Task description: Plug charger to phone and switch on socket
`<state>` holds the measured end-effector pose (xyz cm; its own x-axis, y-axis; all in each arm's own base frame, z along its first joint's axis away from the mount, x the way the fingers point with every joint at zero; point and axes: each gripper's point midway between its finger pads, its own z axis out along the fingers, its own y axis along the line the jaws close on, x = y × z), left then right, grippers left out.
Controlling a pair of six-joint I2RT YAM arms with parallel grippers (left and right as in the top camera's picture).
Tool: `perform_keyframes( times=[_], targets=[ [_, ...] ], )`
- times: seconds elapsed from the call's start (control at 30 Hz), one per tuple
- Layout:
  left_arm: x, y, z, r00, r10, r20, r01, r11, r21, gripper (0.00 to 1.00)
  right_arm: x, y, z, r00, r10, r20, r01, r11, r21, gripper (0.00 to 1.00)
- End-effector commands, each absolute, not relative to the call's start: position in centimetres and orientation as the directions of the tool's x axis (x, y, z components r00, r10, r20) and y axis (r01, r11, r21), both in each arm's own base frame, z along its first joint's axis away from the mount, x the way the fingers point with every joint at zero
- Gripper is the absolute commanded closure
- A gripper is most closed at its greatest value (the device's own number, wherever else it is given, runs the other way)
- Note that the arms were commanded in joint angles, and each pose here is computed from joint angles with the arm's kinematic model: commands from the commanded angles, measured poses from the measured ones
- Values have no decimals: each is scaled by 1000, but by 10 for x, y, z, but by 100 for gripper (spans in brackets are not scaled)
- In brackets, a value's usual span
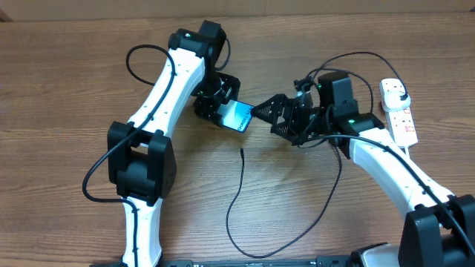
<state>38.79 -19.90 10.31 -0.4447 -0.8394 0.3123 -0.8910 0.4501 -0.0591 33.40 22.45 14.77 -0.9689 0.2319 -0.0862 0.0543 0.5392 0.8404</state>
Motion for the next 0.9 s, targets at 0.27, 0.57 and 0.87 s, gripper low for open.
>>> perform_keyframes(
  times=[0.27, 0.57, 0.87],
  targets=[
    [375, -243, 125, -405, -782, 474, -905, 418, -83, 96, 341, 229, 142, -953, 268, -139, 58, 615, 786, 0],
    [370, -252, 129, -377, -769, 516, -914, 401, -69, 96, 348, 226, 140, -928, 365, -81, 166, 597, 785, 4],
    [363, -265, 130, -379, -763, 523, -910, 409, -63, 96, 347, 226, 138, -926, 368, -85, 170, 607, 776, 29]
  ],
)
